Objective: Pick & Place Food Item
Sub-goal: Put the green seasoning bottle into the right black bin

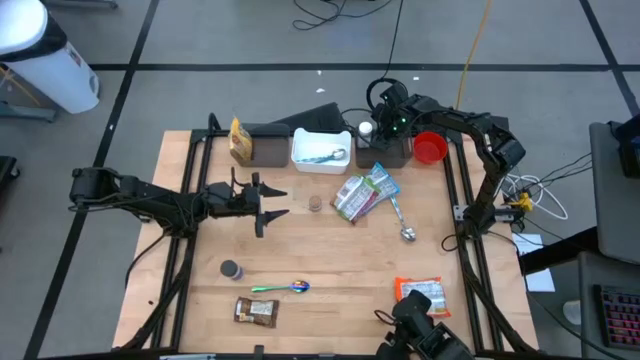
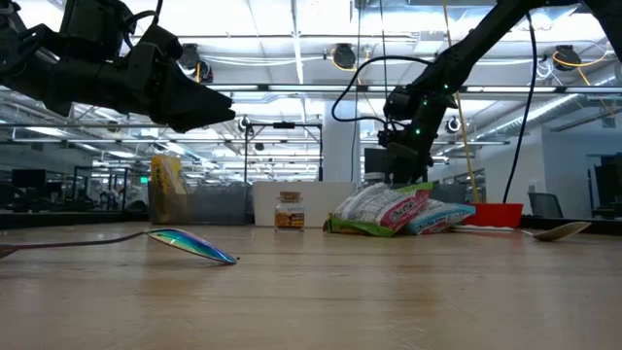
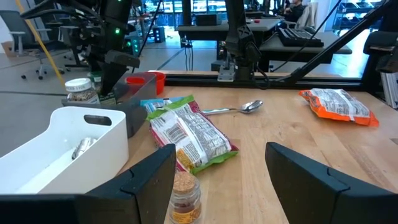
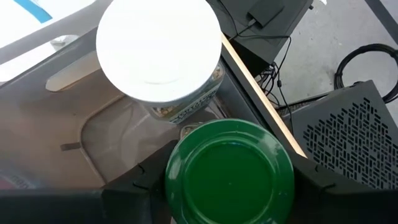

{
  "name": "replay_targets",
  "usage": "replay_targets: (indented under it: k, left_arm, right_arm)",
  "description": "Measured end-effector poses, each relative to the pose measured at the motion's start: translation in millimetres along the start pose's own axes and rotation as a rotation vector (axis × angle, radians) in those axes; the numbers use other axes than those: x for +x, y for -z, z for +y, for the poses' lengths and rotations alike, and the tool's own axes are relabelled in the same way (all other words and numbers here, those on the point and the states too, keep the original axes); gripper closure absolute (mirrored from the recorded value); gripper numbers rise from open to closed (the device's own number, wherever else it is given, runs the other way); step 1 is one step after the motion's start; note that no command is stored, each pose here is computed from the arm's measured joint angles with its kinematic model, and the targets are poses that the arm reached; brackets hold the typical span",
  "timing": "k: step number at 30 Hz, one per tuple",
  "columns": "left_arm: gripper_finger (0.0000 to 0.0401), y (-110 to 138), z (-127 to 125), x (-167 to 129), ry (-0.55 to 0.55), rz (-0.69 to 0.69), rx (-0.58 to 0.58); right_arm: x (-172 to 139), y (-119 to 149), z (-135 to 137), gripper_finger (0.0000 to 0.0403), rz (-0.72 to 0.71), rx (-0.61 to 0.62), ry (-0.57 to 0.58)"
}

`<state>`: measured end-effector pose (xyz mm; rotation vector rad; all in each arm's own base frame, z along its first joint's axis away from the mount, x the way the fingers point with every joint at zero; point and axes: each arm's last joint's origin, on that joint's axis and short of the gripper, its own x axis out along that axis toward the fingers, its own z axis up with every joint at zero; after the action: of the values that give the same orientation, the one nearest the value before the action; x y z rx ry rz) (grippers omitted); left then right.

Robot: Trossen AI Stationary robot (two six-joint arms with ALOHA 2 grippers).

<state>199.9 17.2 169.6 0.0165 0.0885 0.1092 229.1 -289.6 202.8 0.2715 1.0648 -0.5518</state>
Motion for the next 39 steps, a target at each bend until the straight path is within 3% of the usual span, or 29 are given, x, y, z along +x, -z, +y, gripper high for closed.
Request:
replay_targets:
  k: [17,29,39]
  left_arm:
    - [0.0144,-0.1,0.0,0.0,0.0,-0.001,-0.001]
    - [0.0144,-0.1,0.0,0.0,0.0,-0.001,-0.001]
    - [0.0144,-0.1,0.0,0.0,0.0,-0.001,-0.001]
  right_arm:
    - [3.3,0.9,-0.2,0.0159,0.033,-0.036,0.101]
    - [1.3,-0.2,0.1,0.0151,0.024,-0.038,0.1]
    - [-19.4,-4.3,8.5,0.0151,-0.009,-0.065,0.102]
